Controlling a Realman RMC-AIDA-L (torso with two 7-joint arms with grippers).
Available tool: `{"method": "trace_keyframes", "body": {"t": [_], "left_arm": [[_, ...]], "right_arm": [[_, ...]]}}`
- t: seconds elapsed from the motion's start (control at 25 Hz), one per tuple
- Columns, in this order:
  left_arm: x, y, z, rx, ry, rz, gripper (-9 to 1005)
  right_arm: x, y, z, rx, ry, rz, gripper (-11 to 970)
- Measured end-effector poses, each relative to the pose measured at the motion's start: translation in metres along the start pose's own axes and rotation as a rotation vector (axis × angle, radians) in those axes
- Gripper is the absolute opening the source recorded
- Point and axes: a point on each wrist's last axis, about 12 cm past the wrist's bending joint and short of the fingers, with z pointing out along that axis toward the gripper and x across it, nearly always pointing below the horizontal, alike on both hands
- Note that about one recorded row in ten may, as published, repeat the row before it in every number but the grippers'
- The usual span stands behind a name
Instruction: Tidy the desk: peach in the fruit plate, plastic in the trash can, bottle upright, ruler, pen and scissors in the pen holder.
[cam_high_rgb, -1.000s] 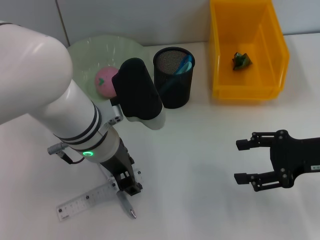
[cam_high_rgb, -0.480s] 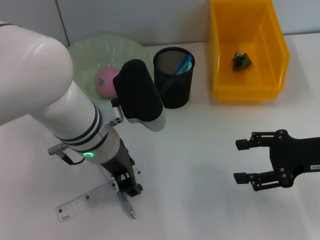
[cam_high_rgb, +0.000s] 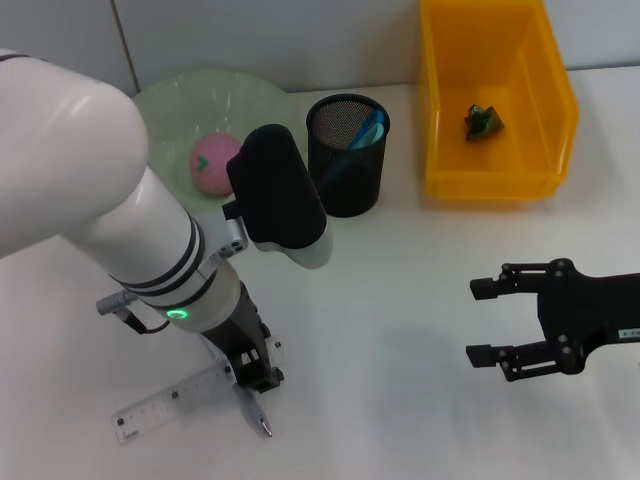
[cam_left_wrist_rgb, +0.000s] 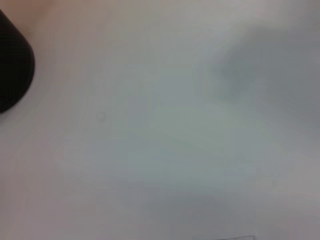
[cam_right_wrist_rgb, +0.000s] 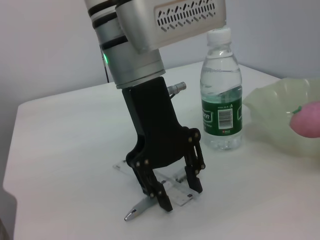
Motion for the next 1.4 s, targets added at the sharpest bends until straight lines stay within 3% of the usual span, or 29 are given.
{"method": "trace_keyframes", "body": {"t": [0.16, 0.48, 0.6, 0.96, 1.0, 1.12, 1.16, 1.4], "left_arm": [[0.001, 0.001, 0.002, -0.002, 0.004, -0.003, 592], [0.000, 0.001, 0.000, -0.001, 0.002, -0.005, 440], [-0.002, 0.000, -0.007, 0.000, -0.019, -0.011, 388], [-0.005, 0.005, -0.036, -0.010, -0.149, -0.060, 392], [-0.003, 0.011, -0.059, -0.006, -0.289, -0.130, 393], [-0.001, 0.015, -0.072, 0.004, -0.375, -0.173, 396], [0.006, 0.018, -0.089, 0.031, -0.518, -0.217, 397], [0.025, 0.023, -0.114, 0.115, -0.835, -0.280, 402]], "right_arm": [[0.000, -0.001, 0.000, 0.002, 0.001, -0.001, 769], [-0.001, -0.001, 0.001, 0.000, 0.000, -0.003, 764], [-0.002, -0.001, 0.001, -0.001, 0.000, -0.003, 763], [0.001, -0.001, 0.000, 0.009, -0.005, 0.007, 758], [0.001, -0.001, 0.000, 0.013, -0.004, 0.009, 757], [0.003, -0.001, -0.001, 0.019, -0.002, 0.015, 755], [0.004, 0.000, -0.001, 0.020, -0.003, 0.017, 755], [0.006, 0.000, -0.002, 0.026, -0.001, 0.024, 751]]}}
